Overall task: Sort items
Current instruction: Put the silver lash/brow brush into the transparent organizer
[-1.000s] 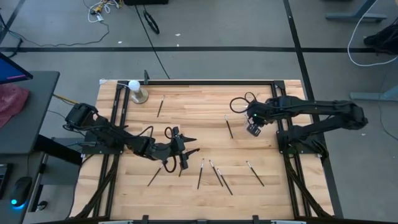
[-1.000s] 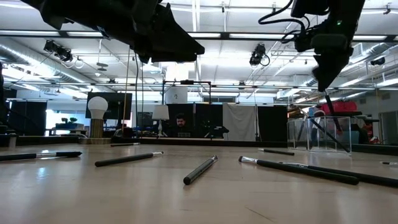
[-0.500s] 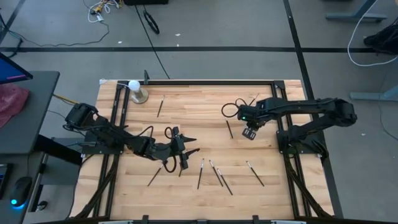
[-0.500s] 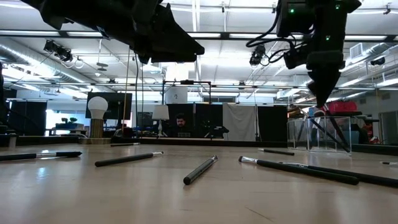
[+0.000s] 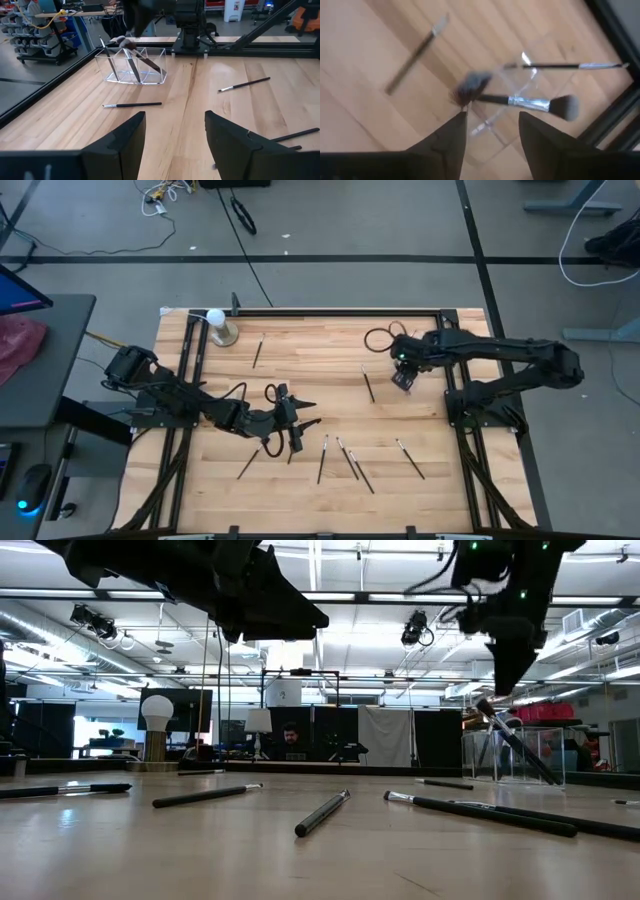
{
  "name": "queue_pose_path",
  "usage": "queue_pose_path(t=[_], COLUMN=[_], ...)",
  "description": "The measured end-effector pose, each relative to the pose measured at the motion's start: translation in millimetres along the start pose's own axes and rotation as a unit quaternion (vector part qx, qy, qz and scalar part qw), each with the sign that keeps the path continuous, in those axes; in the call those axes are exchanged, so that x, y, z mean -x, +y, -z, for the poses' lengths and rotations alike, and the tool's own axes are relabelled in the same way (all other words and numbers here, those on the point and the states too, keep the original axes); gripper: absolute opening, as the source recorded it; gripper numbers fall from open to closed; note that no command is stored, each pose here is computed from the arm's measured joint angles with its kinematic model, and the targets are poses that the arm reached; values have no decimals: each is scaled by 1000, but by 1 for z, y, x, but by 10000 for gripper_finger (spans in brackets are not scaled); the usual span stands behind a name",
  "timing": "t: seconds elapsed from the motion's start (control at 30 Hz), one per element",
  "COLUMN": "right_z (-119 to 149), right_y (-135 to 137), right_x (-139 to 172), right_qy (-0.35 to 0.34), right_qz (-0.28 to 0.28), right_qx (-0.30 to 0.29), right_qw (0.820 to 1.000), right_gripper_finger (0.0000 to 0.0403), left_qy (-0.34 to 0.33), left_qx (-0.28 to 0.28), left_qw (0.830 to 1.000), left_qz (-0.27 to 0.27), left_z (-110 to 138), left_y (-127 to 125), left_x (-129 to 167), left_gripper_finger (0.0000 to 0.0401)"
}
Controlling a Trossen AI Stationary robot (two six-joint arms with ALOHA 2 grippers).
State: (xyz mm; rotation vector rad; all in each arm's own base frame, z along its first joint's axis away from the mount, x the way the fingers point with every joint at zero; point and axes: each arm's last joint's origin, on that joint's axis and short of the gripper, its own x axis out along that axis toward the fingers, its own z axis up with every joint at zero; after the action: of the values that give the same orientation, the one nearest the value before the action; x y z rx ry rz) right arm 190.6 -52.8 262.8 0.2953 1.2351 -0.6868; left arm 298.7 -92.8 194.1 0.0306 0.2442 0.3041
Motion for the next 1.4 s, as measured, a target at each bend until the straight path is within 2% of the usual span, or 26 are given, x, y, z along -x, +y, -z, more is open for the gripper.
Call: queue_pose_path(t=[0.17, 0.33, 0.47, 0.6, 0.67, 0.73, 0.87, 1.03, 1.33, 1.4], right_z=[2, 11, 28, 52, 64, 76, 92, 100, 100, 100], right_y=[7, 45, 91, 131, 145, 155, 166, 170, 169, 169], right_x=[33, 50, 48, 33, 22, 10, -7, -14, -11, -11], right_qy=[-94, -190, -272, -347, -371, -388, -412, -416, -430, -431], right_qz=[-57, -143, -198, -249, -275, -296, -333, -346, -338, -337], right_qx=[-10, 49, 130, 193, 207, 212, 205, 208, 227, 228], right_qw=[994, 970, 933, 884, 862, 847, 823, 815, 806, 805], right_gripper_finger=[177, 159, 147, 136, 132, 129, 125, 123, 123, 123], left_qy=[6, 58, 147, 263, 304, 319, 298, 284, 313, 305], left_qx=[-4, -15, 5, 39, 59, 76, 119, 120, 137, 141], left_qw=[1000, 998, 989, 964, 951, 945, 947, 950, 931, 931], left_qz=[1, 16, 19, 9, 8, 11, 0, -37, -127, -139], left_z=[1, 1, -4, -1, 7, 18, 39, 69, 112, 117], left_y=[-1, -9, -19, -33, -41, -49, -61, -68, -73, -74], left_x=[1, 17, 43, 77, 94, 112, 139, 147, 123, 121], left_gripper_finger=[206, 206, 204, 193, 186, 180, 172, 169, 169, 169])
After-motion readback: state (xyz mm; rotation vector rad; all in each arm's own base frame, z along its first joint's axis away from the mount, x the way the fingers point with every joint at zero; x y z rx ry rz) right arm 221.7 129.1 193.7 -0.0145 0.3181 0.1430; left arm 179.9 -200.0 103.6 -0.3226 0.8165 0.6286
